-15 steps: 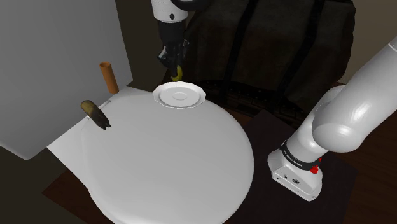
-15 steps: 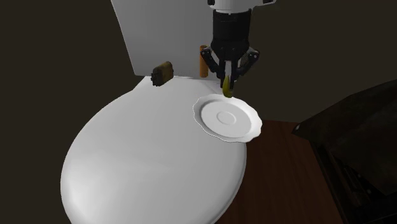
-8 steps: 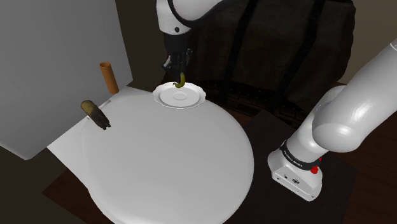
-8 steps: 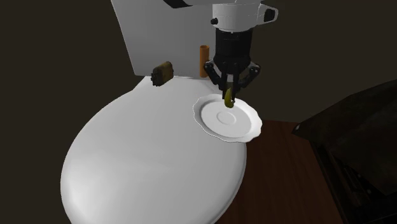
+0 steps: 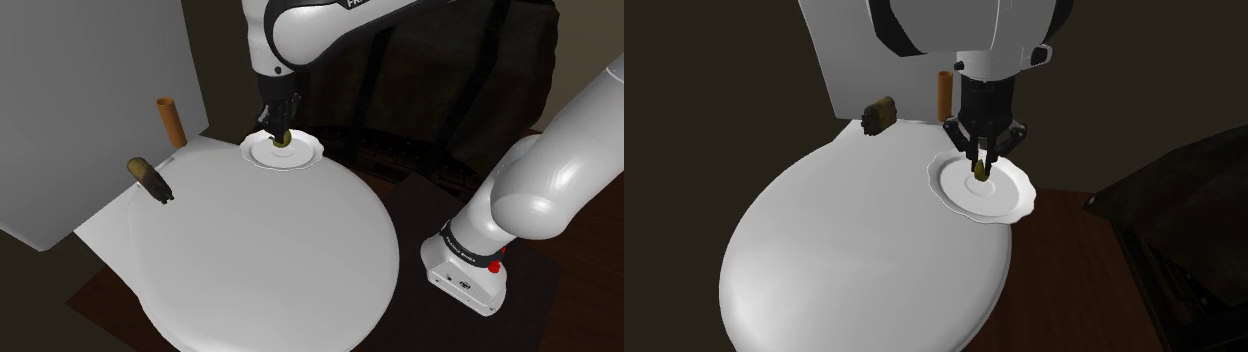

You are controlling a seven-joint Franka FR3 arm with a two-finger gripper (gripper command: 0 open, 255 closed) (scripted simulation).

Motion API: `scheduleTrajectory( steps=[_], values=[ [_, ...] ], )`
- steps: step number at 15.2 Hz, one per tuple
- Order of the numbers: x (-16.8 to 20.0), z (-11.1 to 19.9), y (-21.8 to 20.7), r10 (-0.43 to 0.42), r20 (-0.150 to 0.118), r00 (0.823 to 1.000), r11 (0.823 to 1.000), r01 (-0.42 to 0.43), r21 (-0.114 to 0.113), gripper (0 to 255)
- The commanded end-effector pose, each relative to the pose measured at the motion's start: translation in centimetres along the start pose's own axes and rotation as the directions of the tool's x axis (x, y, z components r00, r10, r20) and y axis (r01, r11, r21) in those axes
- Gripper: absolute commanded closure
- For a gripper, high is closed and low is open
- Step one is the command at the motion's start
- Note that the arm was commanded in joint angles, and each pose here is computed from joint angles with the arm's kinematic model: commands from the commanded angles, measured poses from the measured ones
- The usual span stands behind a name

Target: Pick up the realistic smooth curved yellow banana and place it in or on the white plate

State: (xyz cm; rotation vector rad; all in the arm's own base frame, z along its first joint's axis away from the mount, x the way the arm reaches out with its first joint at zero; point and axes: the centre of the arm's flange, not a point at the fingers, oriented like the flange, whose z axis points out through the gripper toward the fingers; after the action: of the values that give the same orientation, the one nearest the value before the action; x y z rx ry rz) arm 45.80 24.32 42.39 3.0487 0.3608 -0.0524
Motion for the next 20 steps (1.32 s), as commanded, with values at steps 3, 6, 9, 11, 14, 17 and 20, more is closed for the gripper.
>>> scheduleTrajectory(
  steps=[3,6,9,11,14,17,20],
  values=[
    [0.0,0.2,0.0,0.000,0.000,1.000,1.000,0.000,0.000,255],
    [0.0,0.2,0.0,0.000,0.000,1.000,1.000,0.000,0.000,255],
    [0.0,0.2,0.0,0.000,0.000,1.000,1.000,0.000,0.000,0],
    [0.0,0.2,0.0,0.000,0.000,1.000,1.000,0.000,0.000,0],
    [0.0,-2.5,0.0,0.000,0.000,1.000,1.000,0.000,0.000,0],
    [0.0,-4.8,0.0,0.000,0.000,1.000,1.000,0.000,0.000,0],
    [0.0,-4.8,0.0,0.000,0.000,1.000,1.000,0.000,0.000,0]
  ],
)
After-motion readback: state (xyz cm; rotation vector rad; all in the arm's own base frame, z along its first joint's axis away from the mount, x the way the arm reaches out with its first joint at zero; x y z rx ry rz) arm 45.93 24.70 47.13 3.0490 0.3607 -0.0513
